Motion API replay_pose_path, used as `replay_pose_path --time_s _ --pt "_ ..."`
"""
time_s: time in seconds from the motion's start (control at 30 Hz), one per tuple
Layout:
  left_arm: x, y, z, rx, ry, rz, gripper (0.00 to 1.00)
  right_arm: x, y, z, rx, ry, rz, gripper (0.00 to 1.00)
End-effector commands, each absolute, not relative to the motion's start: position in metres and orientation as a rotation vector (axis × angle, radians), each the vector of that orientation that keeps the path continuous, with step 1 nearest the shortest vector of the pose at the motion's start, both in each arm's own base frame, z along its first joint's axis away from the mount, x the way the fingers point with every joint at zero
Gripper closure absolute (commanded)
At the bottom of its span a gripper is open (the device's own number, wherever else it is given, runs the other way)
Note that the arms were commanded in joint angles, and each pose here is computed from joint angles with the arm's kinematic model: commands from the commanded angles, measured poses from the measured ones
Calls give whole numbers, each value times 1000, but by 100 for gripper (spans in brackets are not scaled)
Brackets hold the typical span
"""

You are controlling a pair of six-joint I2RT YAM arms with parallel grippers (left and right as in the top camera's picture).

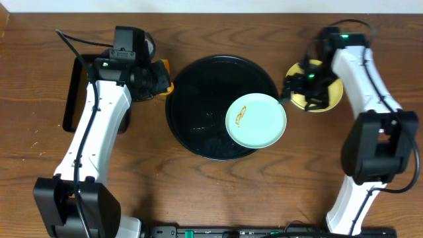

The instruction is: Clean dirty plates on tray and stack at the side

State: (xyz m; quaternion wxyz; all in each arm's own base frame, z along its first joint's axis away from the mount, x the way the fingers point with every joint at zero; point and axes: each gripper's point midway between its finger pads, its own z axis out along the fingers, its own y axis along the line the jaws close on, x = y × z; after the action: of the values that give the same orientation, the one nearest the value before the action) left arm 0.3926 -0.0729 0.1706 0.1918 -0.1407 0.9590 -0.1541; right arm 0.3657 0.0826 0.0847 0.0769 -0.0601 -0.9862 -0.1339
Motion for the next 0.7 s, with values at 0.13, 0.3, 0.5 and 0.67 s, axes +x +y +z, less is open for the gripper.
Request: replay_pose_path --time_s 0.13,0.3,0.5,0.67 --pt "392 -73 167 -385 2703 -434 92 337 81 83 -458 -2933 220 1" --pt "392 -73 167 -385 2706 -433 92 311 89 64 -576 -2868 387 1" --pt "389 -73 162 -382 2717 -429 92 304 104 37 -632 -2872 334 8" --pt "391 -73 162 -377 2710 -430 92 303 103 32 -620 -2876 332 61"
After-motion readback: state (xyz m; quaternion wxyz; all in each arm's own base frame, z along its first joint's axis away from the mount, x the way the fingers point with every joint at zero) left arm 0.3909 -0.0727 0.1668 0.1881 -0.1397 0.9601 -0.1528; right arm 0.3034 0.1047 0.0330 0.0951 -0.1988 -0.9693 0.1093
